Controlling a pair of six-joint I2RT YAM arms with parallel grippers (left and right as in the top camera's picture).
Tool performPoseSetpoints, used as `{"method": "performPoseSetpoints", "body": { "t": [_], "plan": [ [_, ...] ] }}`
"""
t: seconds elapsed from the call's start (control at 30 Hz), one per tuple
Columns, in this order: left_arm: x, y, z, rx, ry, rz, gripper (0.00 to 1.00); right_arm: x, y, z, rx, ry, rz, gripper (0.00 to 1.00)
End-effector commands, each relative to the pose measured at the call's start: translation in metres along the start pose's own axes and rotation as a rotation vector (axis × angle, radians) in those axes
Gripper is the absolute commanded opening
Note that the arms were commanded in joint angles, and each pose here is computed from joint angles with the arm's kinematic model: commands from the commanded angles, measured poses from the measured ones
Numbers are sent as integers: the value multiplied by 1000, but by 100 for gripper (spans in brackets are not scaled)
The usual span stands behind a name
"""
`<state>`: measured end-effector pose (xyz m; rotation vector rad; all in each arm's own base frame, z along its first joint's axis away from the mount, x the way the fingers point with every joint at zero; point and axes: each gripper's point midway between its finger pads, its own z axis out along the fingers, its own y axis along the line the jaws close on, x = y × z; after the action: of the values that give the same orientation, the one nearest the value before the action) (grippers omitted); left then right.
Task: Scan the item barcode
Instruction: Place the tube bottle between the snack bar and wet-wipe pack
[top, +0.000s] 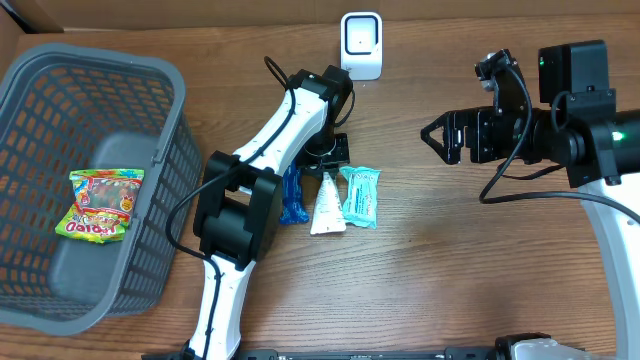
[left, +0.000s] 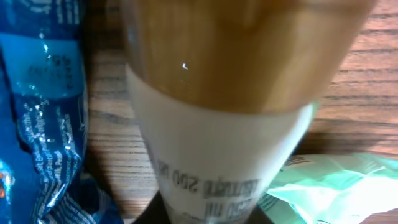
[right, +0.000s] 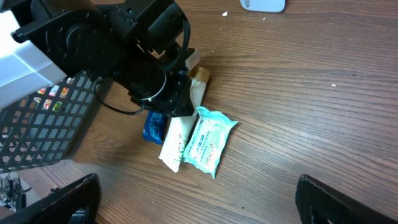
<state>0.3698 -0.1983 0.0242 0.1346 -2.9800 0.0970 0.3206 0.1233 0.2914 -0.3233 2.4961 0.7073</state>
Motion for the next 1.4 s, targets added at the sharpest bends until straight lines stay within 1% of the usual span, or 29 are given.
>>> {"method": "performPoseSetpoints", "body": {
  "t": [0.0, 0.03, 0.1, 0.17, 0.27, 0.43, 0.47, 0.5, 0.53, 0.57, 0.63, 0.7, 0.83, 0.93, 1.03, 1.17, 1.33, 1.37],
  "plan": [
    [3, -7, -6, 38, 9, 51, 31, -8, 5, -6, -1, -29, -17, 100],
    [5, -14, -9, 76, 19, 90, 46, -9, 5, -6, -1, -33, -20, 100],
    [5, -19, -18, 102, 22, 112, 55, -10, 5, -6, -1, -38, -22, 100],
    [3, -21, -34, 108, 6, 136, 54, -11, 5, -6, -1, -38, -22, 100],
    [-7, -27, -73, 136, -64, 174, 50, -10, 5, -6, -1, -38, -22, 100],
    [-28, -29, -167, 212, -288, 228, 51, -10, 5, -6, -1, -38, -22, 100],
    [-29, -25, -182, 210, -327, 247, 54, -10, 5, -6, -1, -38, -22, 100],
    [-31, -17, -195, 194, -361, 260, 61, -10, 5, -6, -1, -38, -22, 100],
    [-31, -7, -204, 166, -380, 264, 71, -10, 5, -6, -1, -38, -22, 100],
    [-32, 3, -208, 133, -392, 263, 74, -10, 5, -6, -1, -38, -22, 100],
    [-32, 30, -208, 39, -382, 228, 76, -10, 5, -6, -1, -38, -22, 100],
    [-36, 52, -202, -25, -359, 204, 72, -10, 5, -6, -1, -38, -22, 100],
    [-41, 85, -187, -42, -298, 134, 59, -9, 5, -6, -1, -31, -18, 100],
    [-45, 103, -185, -30, -279, 88, 56, -7, 5, -6, -1, -24, -14, 100],
    [-47, 120, -188, -21, -280, 49, 55, -7, 5, -6, -1, -24, -14, 100],
    [-38, 129, -194, -21, -280, 55, 56, -7, 5, -6, -1, -25, -15, 100],
    [-18, 162, -183, -155, -217, 23, 56, -10, 3, -2, -1, -27, -16, 100],
    [-16, 168, -180, -161, -205, 13, 56, -10, 2, 0, -1, -24, -14, 100]
  ]
}}
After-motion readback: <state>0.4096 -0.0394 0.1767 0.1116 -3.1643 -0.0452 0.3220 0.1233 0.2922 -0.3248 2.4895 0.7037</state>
